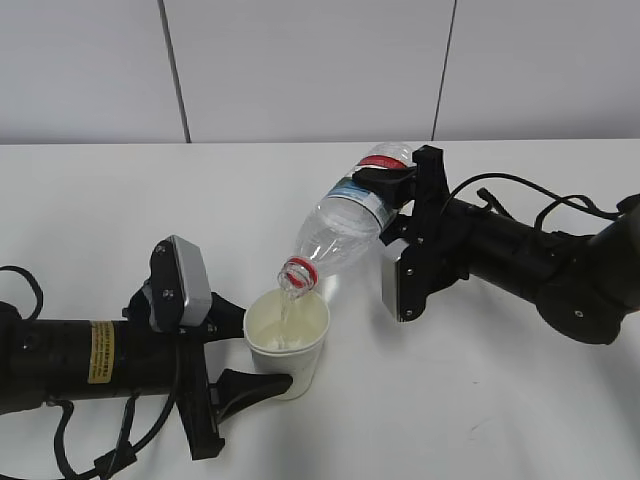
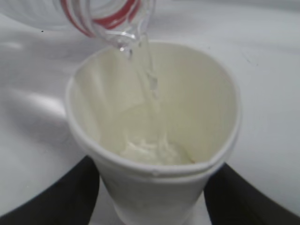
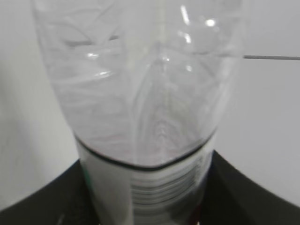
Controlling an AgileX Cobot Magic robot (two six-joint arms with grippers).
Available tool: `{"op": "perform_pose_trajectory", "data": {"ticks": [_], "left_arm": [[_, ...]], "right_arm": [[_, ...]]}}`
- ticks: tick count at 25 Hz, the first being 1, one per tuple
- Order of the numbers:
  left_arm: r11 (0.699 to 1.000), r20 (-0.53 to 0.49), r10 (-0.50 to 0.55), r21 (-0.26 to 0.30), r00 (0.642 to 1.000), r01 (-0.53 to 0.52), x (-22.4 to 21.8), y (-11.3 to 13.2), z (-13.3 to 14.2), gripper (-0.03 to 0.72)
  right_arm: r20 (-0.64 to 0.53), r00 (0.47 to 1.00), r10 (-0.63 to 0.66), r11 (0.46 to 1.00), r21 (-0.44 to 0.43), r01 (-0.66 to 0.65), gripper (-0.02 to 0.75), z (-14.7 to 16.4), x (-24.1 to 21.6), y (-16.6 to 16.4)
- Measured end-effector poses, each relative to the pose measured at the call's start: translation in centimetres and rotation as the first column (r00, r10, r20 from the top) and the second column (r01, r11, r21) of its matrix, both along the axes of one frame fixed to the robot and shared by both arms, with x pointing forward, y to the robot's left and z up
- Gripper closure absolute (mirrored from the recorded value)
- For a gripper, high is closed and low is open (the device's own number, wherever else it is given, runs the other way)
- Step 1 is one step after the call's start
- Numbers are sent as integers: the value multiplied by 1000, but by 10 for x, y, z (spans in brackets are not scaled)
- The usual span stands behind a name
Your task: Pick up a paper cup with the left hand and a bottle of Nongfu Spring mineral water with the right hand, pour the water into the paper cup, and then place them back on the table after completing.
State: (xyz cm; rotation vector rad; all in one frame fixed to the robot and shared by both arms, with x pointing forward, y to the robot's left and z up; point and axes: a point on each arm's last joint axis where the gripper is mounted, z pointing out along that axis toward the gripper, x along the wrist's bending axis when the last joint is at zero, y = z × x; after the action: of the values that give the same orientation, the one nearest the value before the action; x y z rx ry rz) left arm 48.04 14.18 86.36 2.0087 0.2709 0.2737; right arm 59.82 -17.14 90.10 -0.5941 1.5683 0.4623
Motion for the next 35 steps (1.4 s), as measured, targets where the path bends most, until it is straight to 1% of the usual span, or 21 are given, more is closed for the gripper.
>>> {"op": "perform_pose_trajectory", "data": {"ticks": [11, 14, 16, 17, 19, 24, 27, 30, 33, 35], "left_arm": [[1000, 0, 0, 2, 1000, 0, 0, 0, 0, 256], [1000, -1, 1, 3, 1000, -1, 0, 0, 0, 279], [1000, -1, 1, 3, 1000, -1, 0, 0, 0, 320], [1000, -1, 1, 3, 1000, -1, 0, 0, 0, 320], [1000, -1, 1, 3, 1000, -1, 0, 0, 0, 344], [1000, -1, 1, 3, 1000, -1, 0, 0, 0, 354], [1000, -1, 0, 0, 1000, 0, 0, 0, 0, 354], [1000, 5, -4, -26, 1000, 4, 0, -1, 2, 355], [999, 9, 9, -49, 1000, -9, 1, -2, 4, 355], [998, 8, 27, -54, 1000, -26, 2, -1, 4, 356]], "right_arm": [[0, 1000, 0, 1000, 0, 0, 353, 0, 0, 0], [0, 1000, 0, 1000, 0, 0, 353, 0, 0, 0], [0, 1000, 0, 1000, 0, 0, 353, 0, 0, 0], [0, 1000, 0, 1000, 0, 0, 353, 0, 0, 0], [0, 1000, 0, 1000, 0, 0, 353, 0, 0, 0], [-5, 1000, -7, 1000, 9, 7, 353, 0, 0, 0], [-29, 999, -21, 999, 46, 22, 353, 0, 1, -1], [-66, 997, -27, 996, 86, 33, 353, 0, 0, -2], [-136, 990, -29, 984, 171, 52, 353, -1, 0, -2], [-197, 980, -28, 967, 245, 76, 353, -1, 0, -2]]}}
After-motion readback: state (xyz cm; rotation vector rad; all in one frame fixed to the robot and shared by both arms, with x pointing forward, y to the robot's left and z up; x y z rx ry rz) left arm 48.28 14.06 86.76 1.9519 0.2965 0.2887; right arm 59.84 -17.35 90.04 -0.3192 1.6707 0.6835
